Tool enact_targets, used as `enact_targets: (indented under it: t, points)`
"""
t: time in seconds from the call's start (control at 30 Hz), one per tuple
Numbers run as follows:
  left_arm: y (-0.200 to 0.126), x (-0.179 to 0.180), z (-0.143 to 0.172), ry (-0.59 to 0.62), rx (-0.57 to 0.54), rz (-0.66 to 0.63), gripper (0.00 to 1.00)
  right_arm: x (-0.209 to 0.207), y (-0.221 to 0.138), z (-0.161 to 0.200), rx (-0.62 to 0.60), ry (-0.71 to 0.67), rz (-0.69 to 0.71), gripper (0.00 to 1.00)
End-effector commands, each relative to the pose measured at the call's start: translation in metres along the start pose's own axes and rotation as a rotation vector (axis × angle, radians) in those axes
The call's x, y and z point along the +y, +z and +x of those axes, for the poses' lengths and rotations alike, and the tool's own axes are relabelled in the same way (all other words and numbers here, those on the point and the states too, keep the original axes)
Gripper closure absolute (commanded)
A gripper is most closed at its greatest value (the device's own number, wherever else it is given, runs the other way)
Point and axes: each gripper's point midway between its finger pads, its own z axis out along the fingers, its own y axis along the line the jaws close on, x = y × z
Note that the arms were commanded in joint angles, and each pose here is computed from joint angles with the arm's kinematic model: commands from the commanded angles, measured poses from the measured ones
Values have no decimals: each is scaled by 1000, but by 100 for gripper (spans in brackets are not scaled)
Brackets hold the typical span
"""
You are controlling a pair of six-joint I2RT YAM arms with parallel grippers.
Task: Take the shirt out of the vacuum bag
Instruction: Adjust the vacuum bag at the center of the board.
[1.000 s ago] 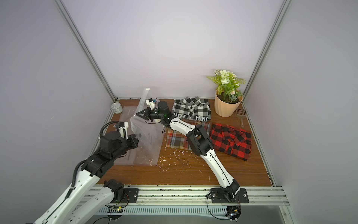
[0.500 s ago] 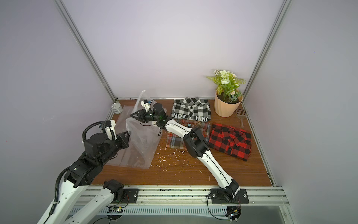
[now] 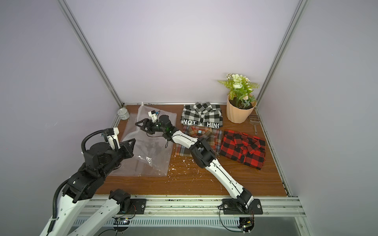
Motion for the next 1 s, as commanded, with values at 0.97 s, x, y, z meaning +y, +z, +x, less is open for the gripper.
enact_targets:
  t: [0.97]
  points:
    - [89,12,99,81,369,-16,93,85,-231,-48,-246,-406,607,0]
